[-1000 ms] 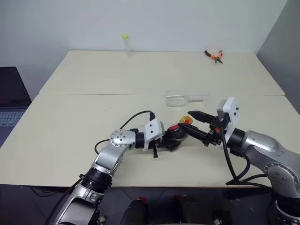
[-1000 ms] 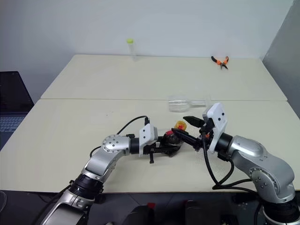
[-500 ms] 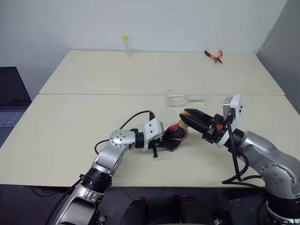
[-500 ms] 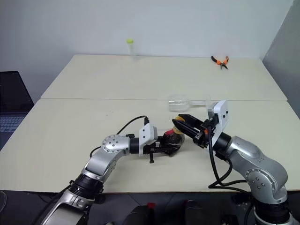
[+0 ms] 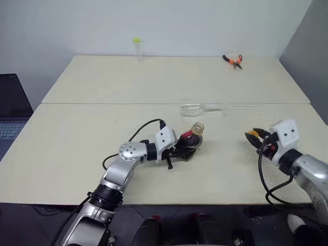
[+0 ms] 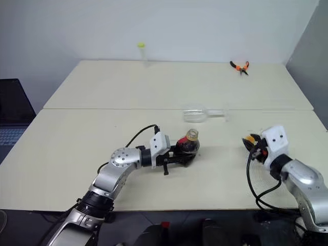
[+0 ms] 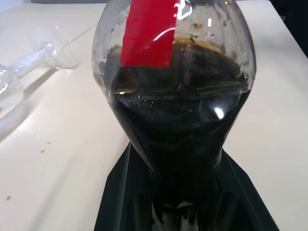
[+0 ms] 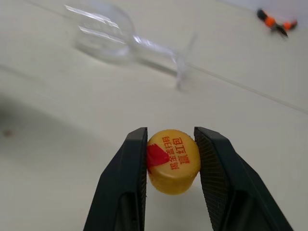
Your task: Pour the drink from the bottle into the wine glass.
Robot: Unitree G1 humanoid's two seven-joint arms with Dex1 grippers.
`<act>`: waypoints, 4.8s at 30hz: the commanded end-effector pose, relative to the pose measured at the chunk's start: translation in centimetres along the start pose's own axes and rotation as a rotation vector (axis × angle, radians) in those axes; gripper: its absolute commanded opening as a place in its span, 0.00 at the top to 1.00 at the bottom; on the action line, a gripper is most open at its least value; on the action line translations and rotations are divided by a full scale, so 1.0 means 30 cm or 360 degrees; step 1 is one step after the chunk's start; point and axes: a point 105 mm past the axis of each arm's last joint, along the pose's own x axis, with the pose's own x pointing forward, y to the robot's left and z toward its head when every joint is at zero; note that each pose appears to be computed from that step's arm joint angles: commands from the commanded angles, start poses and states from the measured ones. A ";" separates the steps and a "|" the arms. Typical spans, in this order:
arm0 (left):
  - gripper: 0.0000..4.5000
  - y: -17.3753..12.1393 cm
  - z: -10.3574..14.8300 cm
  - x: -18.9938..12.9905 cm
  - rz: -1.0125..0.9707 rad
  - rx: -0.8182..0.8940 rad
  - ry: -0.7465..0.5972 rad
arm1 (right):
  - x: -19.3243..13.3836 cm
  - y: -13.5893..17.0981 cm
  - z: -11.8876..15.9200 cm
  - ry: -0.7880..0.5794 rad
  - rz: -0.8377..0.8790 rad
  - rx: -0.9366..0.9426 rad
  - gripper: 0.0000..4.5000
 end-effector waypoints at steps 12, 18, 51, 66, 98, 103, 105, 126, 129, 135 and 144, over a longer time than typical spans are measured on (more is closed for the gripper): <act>0.83 0.018 0.054 0.004 0.0086 0.0041 -0.0110 | 0.015 -0.049 -0.213 0.0175 -0.0160 0.0237 0.36; 0.83 0.050 0.058 -0.009 0.0206 0.0055 -0.0132 | -0.006 -0.060 -0.231 0.0181 -0.0219 0.0349 0.00; 0.83 0.555 -0.168 -0.527 0.1980 -0.0088 -0.0026 | 0.206 0.619 0.354 -0.0601 0.1132 -0.0409 0.00; 0.01 0.444 -0.254 -0.535 0.1953 -0.0169 -0.0015 | 0.181 0.622 0.365 -0.0613 0.1091 -0.0368 0.00; 0.01 0.157 0.008 -0.264 0.0477 -0.0075 0.0057 | 0.470 0.129 0.196 -0.0195 -0.0300 -0.1928 0.00; 0.01 0.163 0.018 -0.253 0.0462 -0.0064 0.0041 | 0.539 0.111 0.186 -0.0163 -0.0351 -0.2129 0.00; 0.01 0.167 0.022 -0.247 0.0464 -0.0060 0.0033 | 0.563 0.107 0.176 -0.0143 -0.0361 -0.2182 0.00; 0.00 0.188 0.038 -0.209 0.0483 -0.0049 -0.0004 | 0.663 0.138 0.210 -0.0099 -0.0456 -0.2106 0.85; 0.00 0.188 0.039 -0.208 0.0491 -0.0051 -0.0007 | 0.662 0.137 0.231 -0.0137 -0.0482 -0.2069 0.99; 0.00 0.221 0.049 -0.255 0.0649 -0.0094 -0.0053 | 0.631 0.118 0.284 -0.0282 -0.0508 -0.1822 0.99; 0.00 0.159 0.014 -0.387 0.0572 -0.0251 -0.0066 | 0.419 0.368 0.304 -0.0756 0.0196 -0.0613 0.99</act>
